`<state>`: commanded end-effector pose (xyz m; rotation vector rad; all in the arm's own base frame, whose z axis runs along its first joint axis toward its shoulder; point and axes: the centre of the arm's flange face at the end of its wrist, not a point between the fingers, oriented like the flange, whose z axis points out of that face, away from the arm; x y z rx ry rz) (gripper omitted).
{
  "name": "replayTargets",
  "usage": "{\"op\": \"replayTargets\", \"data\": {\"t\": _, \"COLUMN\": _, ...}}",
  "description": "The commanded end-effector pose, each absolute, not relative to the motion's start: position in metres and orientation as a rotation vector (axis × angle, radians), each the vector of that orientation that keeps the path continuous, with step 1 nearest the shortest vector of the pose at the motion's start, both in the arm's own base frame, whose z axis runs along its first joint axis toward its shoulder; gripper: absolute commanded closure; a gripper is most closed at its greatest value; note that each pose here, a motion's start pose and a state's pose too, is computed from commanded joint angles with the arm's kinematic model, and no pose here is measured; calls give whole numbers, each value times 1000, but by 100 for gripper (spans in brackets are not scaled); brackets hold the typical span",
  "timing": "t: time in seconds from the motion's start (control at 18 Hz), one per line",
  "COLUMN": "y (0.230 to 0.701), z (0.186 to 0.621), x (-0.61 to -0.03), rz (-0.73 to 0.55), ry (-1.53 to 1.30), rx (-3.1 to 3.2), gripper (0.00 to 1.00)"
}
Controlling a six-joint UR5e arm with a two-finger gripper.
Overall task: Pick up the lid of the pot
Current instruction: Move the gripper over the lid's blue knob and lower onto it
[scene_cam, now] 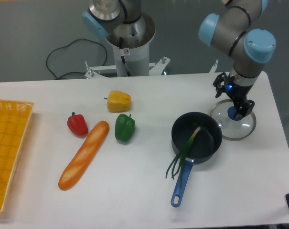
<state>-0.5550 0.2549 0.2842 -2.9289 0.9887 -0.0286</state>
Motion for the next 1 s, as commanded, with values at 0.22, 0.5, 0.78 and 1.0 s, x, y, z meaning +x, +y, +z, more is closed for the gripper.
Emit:
{"op": "replayTargets", "data": {"t": 0.22, "y": 254, "z": 271, "x": -561, "rz": -54, "ry": 1175, "rx": -2864, "gripper": 0}}
{"op": "replayTargets", "data": {"t": 0.5, "y": 254, "z": 260, "x": -562, "rz": -52, "ry": 1092, "rx": -2901, "gripper": 0}}
{"op": "replayTargets", "data": {"t": 0.78, "y": 250, "z": 256, "x": -569, "rz": -63, "ry": 1137, "rx": -2952, "gripper": 0}}
{"op": "replayTargets", "data": {"t": 1.0, "y": 248, "z": 250, "x": -576, "rz": -60, "ry": 1211, "rx": -2972, "gripper": 0}}
